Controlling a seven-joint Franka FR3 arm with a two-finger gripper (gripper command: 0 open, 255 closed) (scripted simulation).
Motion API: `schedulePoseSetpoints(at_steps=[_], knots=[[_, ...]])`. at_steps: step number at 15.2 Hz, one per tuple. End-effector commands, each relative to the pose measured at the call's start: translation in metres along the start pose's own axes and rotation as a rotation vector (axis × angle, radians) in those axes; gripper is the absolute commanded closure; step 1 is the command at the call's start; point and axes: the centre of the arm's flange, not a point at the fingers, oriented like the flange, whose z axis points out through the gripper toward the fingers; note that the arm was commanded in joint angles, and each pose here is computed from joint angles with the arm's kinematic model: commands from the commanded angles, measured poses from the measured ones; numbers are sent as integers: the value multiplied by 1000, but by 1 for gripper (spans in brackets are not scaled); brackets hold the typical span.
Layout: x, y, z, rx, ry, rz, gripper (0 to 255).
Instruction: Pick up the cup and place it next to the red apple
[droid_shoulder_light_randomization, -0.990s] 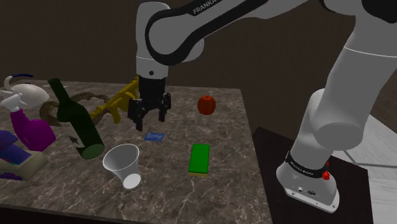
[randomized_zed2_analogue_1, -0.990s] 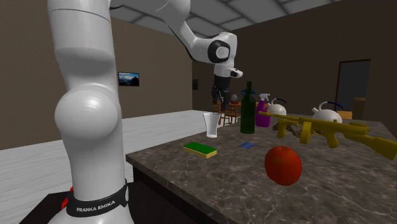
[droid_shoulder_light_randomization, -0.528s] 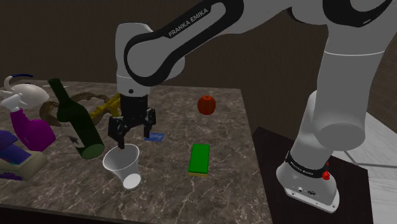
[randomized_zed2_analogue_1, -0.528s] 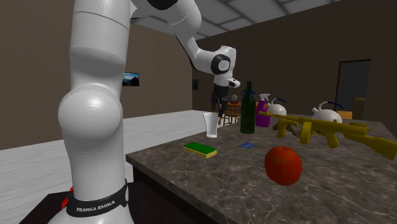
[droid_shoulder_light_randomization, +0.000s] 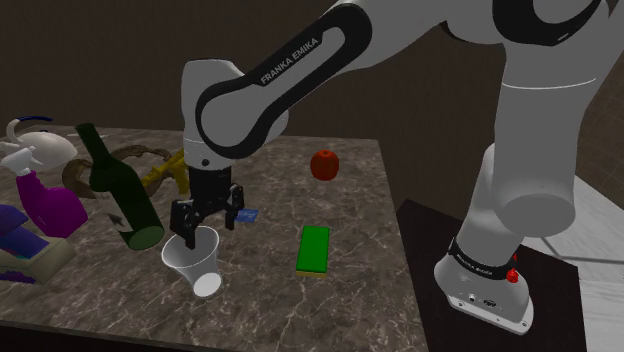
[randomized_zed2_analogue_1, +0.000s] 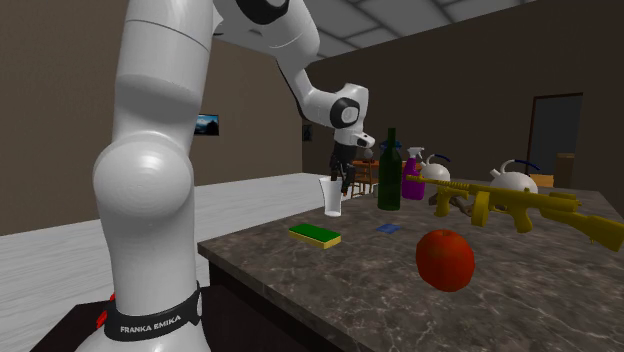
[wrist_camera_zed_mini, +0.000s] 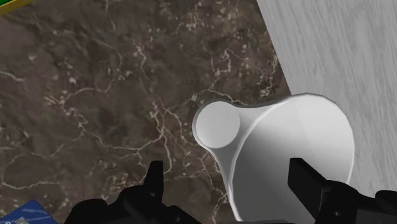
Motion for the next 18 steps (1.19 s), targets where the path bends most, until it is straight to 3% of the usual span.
schedulePoseSetpoints(at_steps=[1,5,6,15,18], knots=[[0,0,1,0,0,0,0],[0,0,1,0,0,0,0],[0,0,1,0,0,0,255],[0,0,1,0,0,0,255],[0,-5,-14,0,0,0,255]])
